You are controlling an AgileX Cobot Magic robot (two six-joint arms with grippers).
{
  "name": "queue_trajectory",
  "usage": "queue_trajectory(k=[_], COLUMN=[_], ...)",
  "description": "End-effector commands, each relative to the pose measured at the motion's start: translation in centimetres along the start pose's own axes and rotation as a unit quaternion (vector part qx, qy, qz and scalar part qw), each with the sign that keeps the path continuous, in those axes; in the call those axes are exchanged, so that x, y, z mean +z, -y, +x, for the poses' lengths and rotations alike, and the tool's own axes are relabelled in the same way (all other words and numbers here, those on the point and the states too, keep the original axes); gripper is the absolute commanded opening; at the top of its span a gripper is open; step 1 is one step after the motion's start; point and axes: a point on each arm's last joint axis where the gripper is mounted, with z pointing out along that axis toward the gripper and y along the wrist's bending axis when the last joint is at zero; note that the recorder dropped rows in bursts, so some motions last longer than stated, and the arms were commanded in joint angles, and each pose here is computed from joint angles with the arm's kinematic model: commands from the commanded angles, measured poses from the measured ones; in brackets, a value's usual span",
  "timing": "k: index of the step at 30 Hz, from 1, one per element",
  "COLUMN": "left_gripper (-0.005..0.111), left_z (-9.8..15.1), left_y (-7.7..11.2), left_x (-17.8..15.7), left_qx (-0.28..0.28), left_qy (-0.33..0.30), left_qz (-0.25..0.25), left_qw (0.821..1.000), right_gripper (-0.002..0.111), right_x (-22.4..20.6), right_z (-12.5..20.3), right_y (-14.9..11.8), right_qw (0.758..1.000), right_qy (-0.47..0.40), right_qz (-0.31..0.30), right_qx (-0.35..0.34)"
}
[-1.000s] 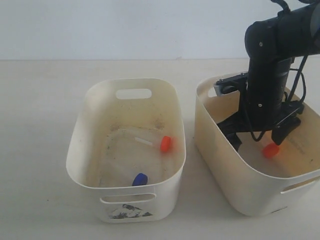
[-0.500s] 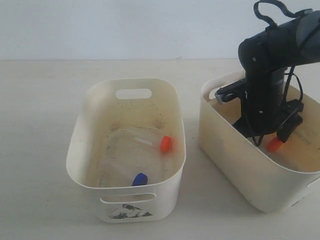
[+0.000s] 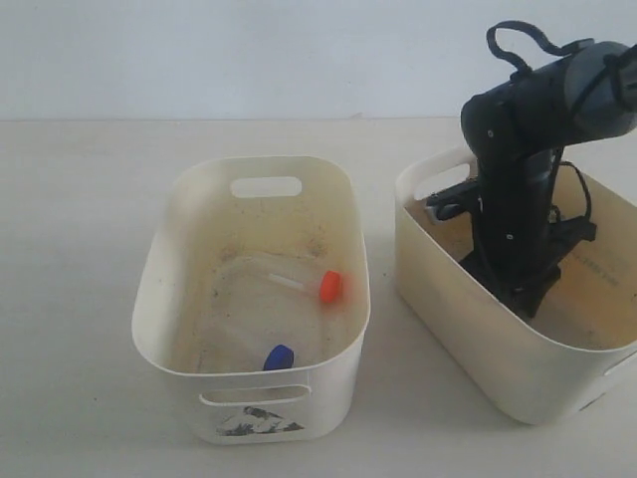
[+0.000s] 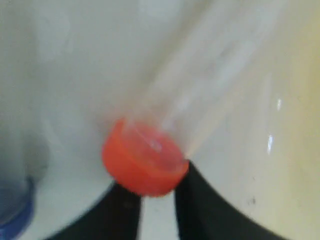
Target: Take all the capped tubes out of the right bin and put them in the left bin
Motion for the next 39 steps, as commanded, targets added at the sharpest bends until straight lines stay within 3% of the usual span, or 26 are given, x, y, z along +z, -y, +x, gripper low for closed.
queue_trajectory(k=[1, 5, 13, 16, 19, 22, 25, 33, 39], left_gripper=[0.004, 0.004, 0.004, 0.004, 0.004, 0.004, 0.004, 0.004, 0.004], left_z=[-0.2, -0.2, -0.2, -0.2, -0.2, -0.2, -0.2, -0.2, -0.2], left_y=[0.0, 0.0, 0.0, 0.0, 0.0, 0.0, 0.0, 0.0, 0.0], left_x=[0.0, 0.0, 0.0, 0.0, 0.0, 0.0, 0.0, 0.0, 0.0], left_qx=[-0.006, -0.006, -0.006, -0.006, -0.006, -0.006, -0.006, -0.006, -0.006], left_qy=[0.004, 0.004, 0.004, 0.004, 0.004, 0.004, 0.004, 0.004, 0.004], left_qz=[0.001, 0.001, 0.001, 0.001, 0.001, 0.001, 0.001, 0.001, 0.001], left_qw=[1.000, 1.000, 1.000, 1.000, 1.000, 1.000, 1.000, 1.000, 1.000], right_gripper=[0.000, 0.000, 0.000, 0.000, 0.000, 0.000, 0.000, 0.000, 0.000], right_x=[1.2, -0.5, -9.4, -12.5, -15.6, -18.2, -19.5, -20.4, -19.0], right_z=[0.8, 1.2, 4.5, 6.2, 7.9, 9.1, 9.4, 9.3, 8.3], right_y=[0.1, -0.1, 1.5, 1.5, 0.2, -2.0, -4.0, -7.9, -4.1], right_qw=[0.998, 0.998, 0.994, 0.986, 0.964, 0.919, 0.885, 0.869, 0.928], right_qy=[-0.054, -0.039, 0.089, 0.146, 0.211, 0.272, 0.306, 0.365, 0.344], right_qz=[0.001, -0.027, -0.035, -0.069, -0.160, -0.272, -0.324, -0.284, -0.140], right_qx=[0.010, 0.029, 0.044, 0.035, -0.010, -0.090, -0.136, -0.176, -0.036])
